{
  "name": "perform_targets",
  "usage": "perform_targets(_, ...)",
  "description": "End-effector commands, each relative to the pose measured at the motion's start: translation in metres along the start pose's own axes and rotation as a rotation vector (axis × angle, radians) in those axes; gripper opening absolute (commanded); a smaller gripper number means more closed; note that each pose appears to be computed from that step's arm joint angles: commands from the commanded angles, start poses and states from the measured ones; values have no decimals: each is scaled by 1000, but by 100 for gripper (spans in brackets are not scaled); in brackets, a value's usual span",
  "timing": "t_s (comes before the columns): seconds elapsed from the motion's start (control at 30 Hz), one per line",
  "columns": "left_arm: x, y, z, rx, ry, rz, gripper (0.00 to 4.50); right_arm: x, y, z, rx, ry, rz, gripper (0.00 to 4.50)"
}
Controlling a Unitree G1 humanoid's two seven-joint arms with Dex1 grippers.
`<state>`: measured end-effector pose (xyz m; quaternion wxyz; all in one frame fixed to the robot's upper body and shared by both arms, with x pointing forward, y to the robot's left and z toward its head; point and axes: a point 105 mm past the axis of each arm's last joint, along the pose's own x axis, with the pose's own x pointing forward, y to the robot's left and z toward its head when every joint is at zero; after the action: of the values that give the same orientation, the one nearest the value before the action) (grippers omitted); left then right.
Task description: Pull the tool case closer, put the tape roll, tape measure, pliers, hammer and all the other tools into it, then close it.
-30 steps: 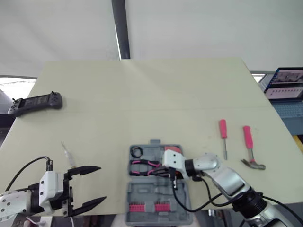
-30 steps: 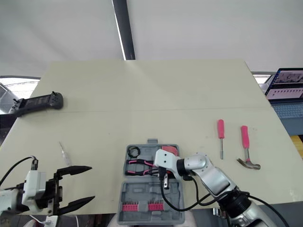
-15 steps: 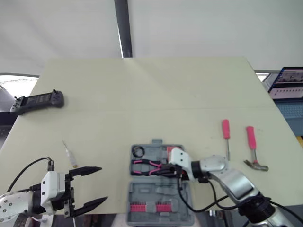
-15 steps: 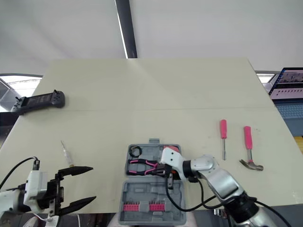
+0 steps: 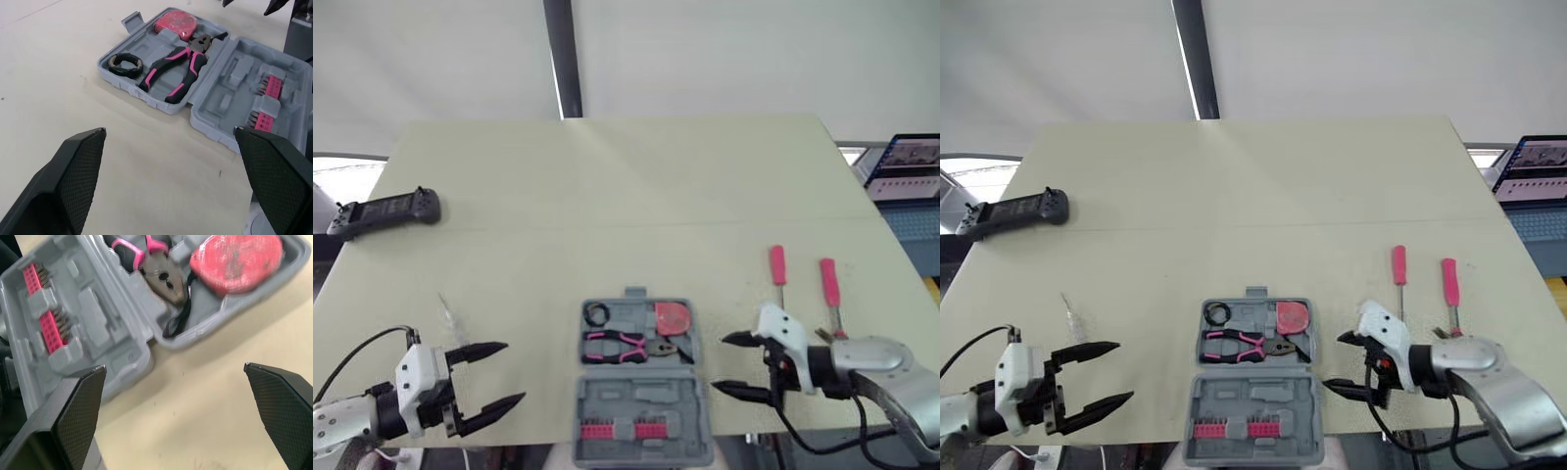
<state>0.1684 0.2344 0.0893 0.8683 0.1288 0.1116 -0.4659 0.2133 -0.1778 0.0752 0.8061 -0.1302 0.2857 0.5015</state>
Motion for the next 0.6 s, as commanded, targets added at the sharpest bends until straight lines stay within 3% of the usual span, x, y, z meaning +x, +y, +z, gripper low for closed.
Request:
perform_targets(0.03, -4, -5, 3, 33, 5, -6, 450, -14, -3, -5, -24, -13, -32, 447)
perform_targets(0.4, 4, -11, 9, -45, 36, 31, 450, -25, -3, -30, 1, 44, -51, 447)
perform_targets(0.47, 7, -10, 11, -58, 37, 32, 450, -25, -4, -30, 1, 42, -50, 397)
perform_targets(0.5, 8, -11, 13, -63, 36, 25, 394, -25, -4, -30, 1, 41, -49, 368)
perform_targets(0.53, 9, -11, 14, -67, 35, 17, 366, -25, -4, -30, 1, 40, -49, 328)
perform_targets(0.6, 10, -11, 15, -72, 37, 8, 267, -25, -4, -30, 1, 39, -48, 220)
